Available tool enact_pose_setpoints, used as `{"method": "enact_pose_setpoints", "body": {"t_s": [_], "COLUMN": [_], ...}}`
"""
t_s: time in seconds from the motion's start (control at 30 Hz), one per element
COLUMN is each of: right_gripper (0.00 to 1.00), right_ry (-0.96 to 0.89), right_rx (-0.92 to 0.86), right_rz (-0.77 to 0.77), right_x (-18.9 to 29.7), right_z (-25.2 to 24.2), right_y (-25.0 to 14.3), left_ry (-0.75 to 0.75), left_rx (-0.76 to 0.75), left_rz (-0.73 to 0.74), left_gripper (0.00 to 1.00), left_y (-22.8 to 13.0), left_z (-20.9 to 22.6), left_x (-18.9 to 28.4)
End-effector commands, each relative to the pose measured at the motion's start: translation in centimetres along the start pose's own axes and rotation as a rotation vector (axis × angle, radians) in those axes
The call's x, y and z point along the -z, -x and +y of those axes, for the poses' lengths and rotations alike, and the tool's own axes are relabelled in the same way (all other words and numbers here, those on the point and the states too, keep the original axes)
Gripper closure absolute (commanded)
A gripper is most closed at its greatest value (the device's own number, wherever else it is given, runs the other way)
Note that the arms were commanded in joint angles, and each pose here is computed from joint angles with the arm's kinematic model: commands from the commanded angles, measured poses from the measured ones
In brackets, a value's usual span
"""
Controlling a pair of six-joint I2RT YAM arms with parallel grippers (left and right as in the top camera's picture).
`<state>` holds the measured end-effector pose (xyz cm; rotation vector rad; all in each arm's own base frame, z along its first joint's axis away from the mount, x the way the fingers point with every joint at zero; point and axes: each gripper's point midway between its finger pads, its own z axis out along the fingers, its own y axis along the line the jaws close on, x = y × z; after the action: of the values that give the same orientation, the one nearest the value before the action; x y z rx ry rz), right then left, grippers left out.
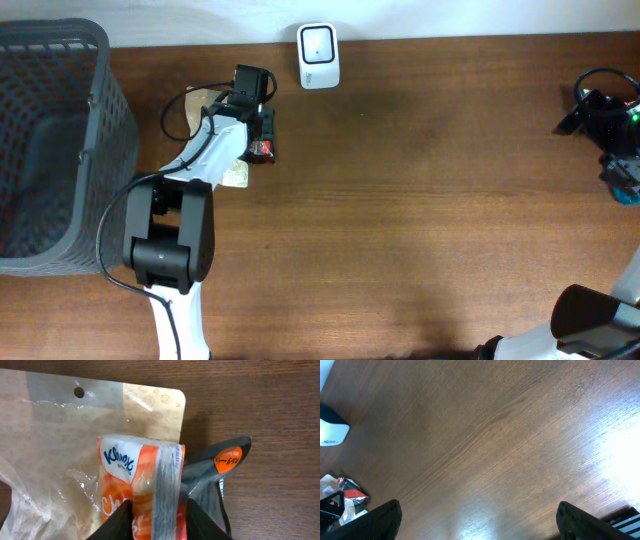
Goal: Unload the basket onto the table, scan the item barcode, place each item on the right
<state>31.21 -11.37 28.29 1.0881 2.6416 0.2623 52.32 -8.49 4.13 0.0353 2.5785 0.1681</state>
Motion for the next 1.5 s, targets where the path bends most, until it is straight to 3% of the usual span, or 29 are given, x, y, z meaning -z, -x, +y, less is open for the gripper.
{"method": "enact_pose_setpoints", "body": {"t_s": [0.0,0.23,0.5,0.6,0.73,0.8,0.87,0.93,1.2,1.47], "right_gripper": [0.02,0.02,0.02,0.02,0.02,0.02,0.02,0.02,0.02,0.02], "right_ry": [-0.012,-0.012,-0.013,-0.013,-0.012,-0.012,-0.012,-0.013,-0.013,-0.012], "right_rx": [0.015,0.015,0.016,0.015,0.015,0.015,0.015,0.016,0.016,0.015], "right_rz": [-0.01,-0.01,-0.01,-0.011,-0.01,-0.01,-0.01,-0.01,-0.01,-0.01], "right_x": [0.2,0.2,0.2,0.2,0.2,0.2,0.2,0.2,0.2,0.2], "right_z": [-0.1,-0.1,-0.1,-0.1,-0.1,-0.1,-0.1,-0.1,-0.1,-0.1], "right_y": [-0.1,-0.1,-0.1,-0.1,-0.1,-0.1,-0.1,-0.1,-0.1,-0.1], "left_ry": [-0.035,-0.036,-0.072,-0.188,-0.596,-0.802,-0.895,-0.898,-0.925,-0.915], "left_rx": [-0.014,-0.011,0.008,0.009,0.001,0.017,0.052,0.07,-0.121,-0.187], "left_rz": [0.022,0.014,-0.056,-0.073,-0.072,-0.016,0.08,0.16,0.339,0.425], "left_gripper": [0.75,1.0,1.0,1.0,1.0,1.0,1.0,1.0,1.0,1.0], "left_y": [-0.5,-0.1,2.4,3.1,3.2,2.3,0.7,-1.0,-9.4,-13.8], "left_z": [-0.7,-0.5,-0.1,-1.5,-6.9,-10.0,-12.2,-13.8,-24.8,-28.0], "left_x": [-0.3,0.5,5.7,8.6,15.6,17.9,18.8,18.7,15.1,13.4]}}
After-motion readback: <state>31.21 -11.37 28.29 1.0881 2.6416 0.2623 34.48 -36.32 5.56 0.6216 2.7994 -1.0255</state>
